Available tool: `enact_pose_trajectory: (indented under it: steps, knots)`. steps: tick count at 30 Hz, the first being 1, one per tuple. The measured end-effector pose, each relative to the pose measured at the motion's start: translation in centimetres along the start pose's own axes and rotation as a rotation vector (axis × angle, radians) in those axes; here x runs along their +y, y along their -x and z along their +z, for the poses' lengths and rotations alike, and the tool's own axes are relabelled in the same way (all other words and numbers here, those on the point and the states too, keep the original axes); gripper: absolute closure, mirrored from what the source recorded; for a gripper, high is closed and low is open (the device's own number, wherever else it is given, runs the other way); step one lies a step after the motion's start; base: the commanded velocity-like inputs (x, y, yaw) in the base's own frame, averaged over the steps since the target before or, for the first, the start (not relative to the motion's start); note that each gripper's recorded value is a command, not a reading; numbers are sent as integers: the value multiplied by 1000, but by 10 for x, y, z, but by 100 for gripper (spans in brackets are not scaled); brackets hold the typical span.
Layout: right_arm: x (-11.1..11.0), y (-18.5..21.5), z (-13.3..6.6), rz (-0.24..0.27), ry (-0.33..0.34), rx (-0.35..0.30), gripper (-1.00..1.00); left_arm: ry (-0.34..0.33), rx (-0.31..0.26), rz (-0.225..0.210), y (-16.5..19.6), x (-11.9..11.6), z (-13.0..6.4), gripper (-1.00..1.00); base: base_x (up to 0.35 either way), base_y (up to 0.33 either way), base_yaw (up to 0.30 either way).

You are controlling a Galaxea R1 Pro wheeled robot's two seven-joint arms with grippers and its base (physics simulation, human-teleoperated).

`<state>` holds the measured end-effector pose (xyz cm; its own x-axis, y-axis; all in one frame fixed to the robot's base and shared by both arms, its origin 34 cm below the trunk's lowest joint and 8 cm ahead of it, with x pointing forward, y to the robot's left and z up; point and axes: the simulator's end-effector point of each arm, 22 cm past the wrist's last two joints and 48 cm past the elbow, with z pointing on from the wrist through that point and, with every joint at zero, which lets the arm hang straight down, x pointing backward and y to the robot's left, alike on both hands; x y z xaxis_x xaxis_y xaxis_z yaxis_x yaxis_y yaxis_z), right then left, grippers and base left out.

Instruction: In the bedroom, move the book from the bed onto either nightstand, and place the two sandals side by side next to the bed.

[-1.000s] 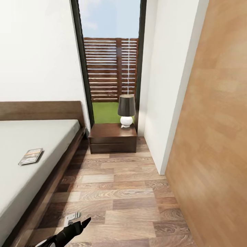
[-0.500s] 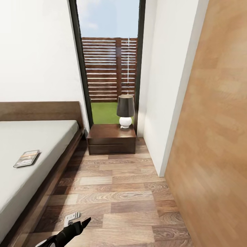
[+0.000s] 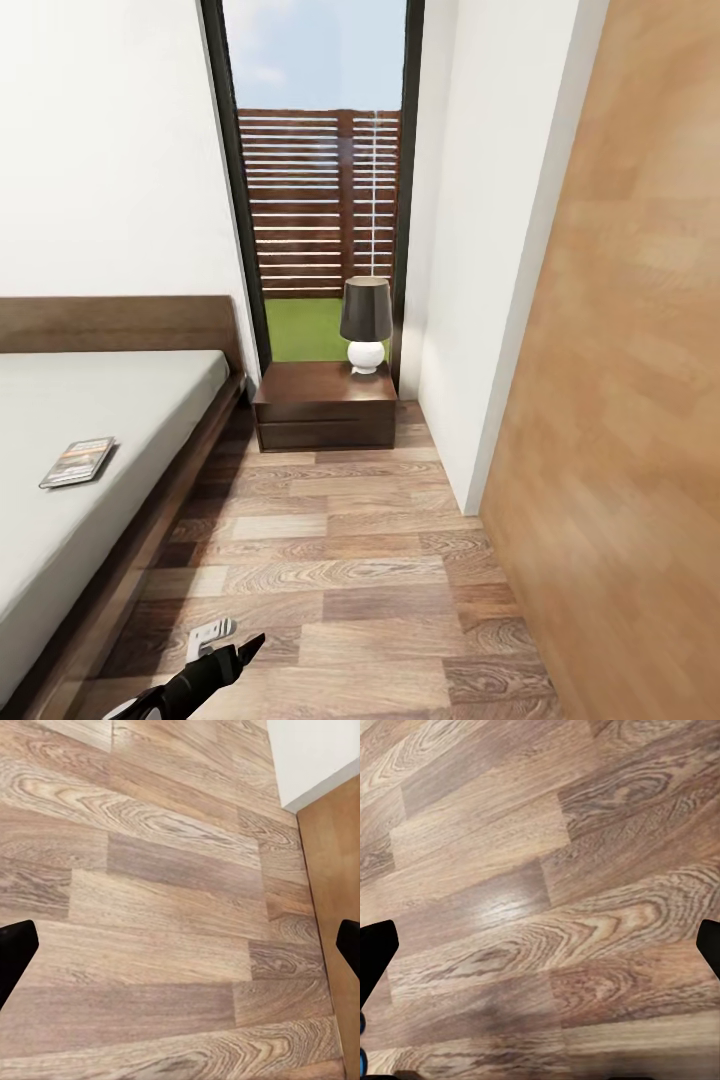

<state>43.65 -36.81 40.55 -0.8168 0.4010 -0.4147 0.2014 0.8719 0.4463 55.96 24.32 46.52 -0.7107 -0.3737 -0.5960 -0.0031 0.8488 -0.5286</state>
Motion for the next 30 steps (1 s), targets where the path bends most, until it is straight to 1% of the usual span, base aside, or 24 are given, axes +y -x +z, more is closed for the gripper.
enact_pose_trajectory:
  steps: [9, 18, 30]
  knots:
    - [0, 0, 0, 0, -1, 0, -100, 0, 1, 0, 0, 0, 0, -100, 0, 0, 197]
    - [-1, 0, 0, 0, -1, 0, -100, -1, 1, 0, 0, 0, 0, -100, 13, -2, 36]
    - [0, 0, -1, 0, -1, -1, -100, -1, 0, 0, 0, 0, 0, -100, 227, -118, 1]
